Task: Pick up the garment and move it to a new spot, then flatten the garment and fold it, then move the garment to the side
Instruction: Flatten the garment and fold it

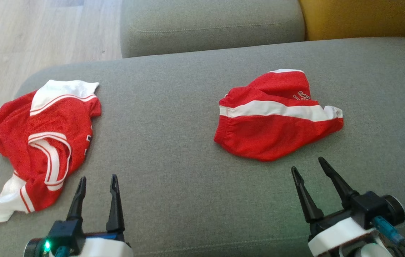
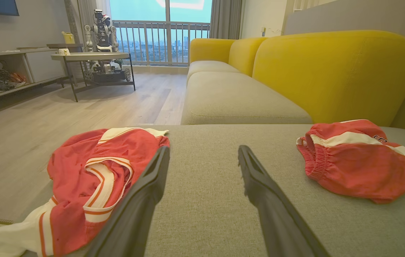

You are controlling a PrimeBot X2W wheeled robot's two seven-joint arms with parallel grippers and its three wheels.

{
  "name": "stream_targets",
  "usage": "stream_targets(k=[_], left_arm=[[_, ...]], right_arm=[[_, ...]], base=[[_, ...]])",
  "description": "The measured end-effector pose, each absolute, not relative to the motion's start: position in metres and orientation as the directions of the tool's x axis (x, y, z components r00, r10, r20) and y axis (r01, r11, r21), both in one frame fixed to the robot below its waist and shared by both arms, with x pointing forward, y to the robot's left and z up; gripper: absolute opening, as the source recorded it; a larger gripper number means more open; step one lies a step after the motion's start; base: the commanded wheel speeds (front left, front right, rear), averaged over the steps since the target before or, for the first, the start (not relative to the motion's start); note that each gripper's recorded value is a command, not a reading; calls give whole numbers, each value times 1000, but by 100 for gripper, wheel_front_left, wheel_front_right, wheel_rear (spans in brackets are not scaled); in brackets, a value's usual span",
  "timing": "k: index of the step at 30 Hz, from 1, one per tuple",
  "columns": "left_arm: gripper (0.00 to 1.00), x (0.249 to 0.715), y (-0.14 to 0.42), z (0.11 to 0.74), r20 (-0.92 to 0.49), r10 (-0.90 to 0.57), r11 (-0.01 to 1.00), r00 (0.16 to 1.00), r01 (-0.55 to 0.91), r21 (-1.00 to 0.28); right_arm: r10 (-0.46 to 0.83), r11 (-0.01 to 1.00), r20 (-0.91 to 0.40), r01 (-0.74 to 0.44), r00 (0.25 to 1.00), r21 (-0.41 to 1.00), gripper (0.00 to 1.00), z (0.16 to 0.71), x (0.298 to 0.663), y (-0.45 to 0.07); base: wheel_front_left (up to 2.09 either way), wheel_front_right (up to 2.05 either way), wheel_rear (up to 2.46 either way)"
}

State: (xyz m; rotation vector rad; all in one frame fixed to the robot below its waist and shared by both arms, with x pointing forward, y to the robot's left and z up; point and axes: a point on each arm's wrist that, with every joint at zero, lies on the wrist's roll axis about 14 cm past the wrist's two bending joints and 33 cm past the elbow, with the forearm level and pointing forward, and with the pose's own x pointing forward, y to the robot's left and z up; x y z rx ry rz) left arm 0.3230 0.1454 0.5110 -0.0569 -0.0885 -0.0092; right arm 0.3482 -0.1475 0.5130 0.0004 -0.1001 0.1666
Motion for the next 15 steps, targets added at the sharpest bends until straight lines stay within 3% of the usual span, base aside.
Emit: stream_targets(k=[15], left_arm=[[100, 327, 133, 504, 68, -48, 997, 997, 51, -54]], right_arm=[[151, 988, 97, -152, 984, -6, 100, 512, 342, -151]], base=[[0, 0, 0]])
